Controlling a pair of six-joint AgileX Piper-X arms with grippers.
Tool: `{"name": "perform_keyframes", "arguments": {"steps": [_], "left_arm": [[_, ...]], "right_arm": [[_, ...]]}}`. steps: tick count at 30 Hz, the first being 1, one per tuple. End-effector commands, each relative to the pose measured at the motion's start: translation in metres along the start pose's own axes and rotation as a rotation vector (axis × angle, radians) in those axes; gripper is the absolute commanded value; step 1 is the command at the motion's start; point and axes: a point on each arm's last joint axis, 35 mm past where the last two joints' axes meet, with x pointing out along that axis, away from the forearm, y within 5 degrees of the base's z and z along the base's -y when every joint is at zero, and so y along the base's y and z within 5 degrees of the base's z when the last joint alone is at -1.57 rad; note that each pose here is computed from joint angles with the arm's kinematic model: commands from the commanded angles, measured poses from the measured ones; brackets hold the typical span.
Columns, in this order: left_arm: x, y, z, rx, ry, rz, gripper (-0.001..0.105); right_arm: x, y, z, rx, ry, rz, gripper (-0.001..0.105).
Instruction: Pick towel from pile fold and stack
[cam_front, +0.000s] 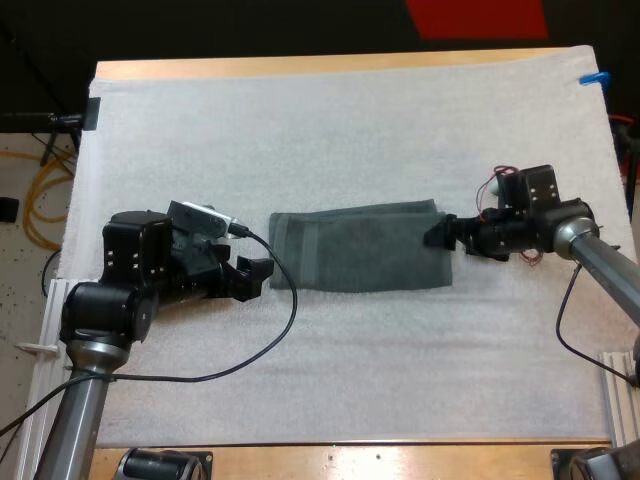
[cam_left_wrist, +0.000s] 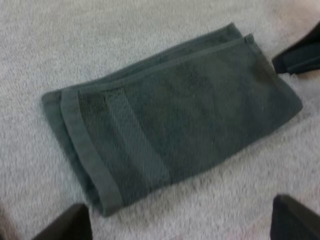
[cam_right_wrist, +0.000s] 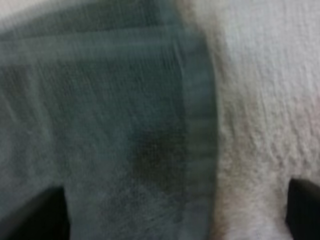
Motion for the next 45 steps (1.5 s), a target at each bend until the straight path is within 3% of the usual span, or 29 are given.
{"name": "perform_keyframes", "arguments": {"steps": [1,7,14,17,19,20,26,31,40,45], "left_arm": [[-0.001,-0.001,0.001,-0.003,-0.007,-0.014,0.07],[-0.001,-0.001,0.001,-0.003,-0.007,-0.014,0.07],[-0.001,-0.001,0.001,-0.003,-0.005,-0.022,0.07],[-0.001,-0.001,0.001,-0.003,-0.005,-0.022,0.07],[-0.001,-0.001,0.001,-0.003,-0.005,-0.022,0.07],[-0.001,-0.001,0.001,-0.003,-0.005,-0.022,0.07],[-0.001,-0.001,0.001,-0.003,-0.005,-0.022,0.07],[-0.001,-0.001,0.001,-0.003,-0.005,-0.022,0.07],[-0.001,-0.001,0.001,-0.003,-0.005,-0.022,0.07],[-0.001,-0.001,0.001,-0.003,-0.005,-0.022,0.07]], "right_arm": [[0.006,0.001,0.0,0.0,0.007,0.05,0.086],[0.022,0.007,-0.005,0.008,0.054,0.15,0.084],[0.025,0.011,-0.005,0.03,0.053,0.141,0.059],[0.025,0.011,-0.004,0.044,0.048,0.131,0.034],[0.026,0.01,-0.004,0.044,0.047,0.125,0.008],[0.026,0.01,-0.004,0.044,0.047,0.117,0.001],[0.017,0.012,-0.001,0.021,0.026,0.024,0.0],[-0.019,0.023,0.002,-0.102,-0.011,-0.248,0.0],[-0.074,0.033,-0.006,-0.375,0.094,-0.751,0.0],[-0.088,0.042,-0.004,-0.382,0.072,-0.764,0.0]]}}
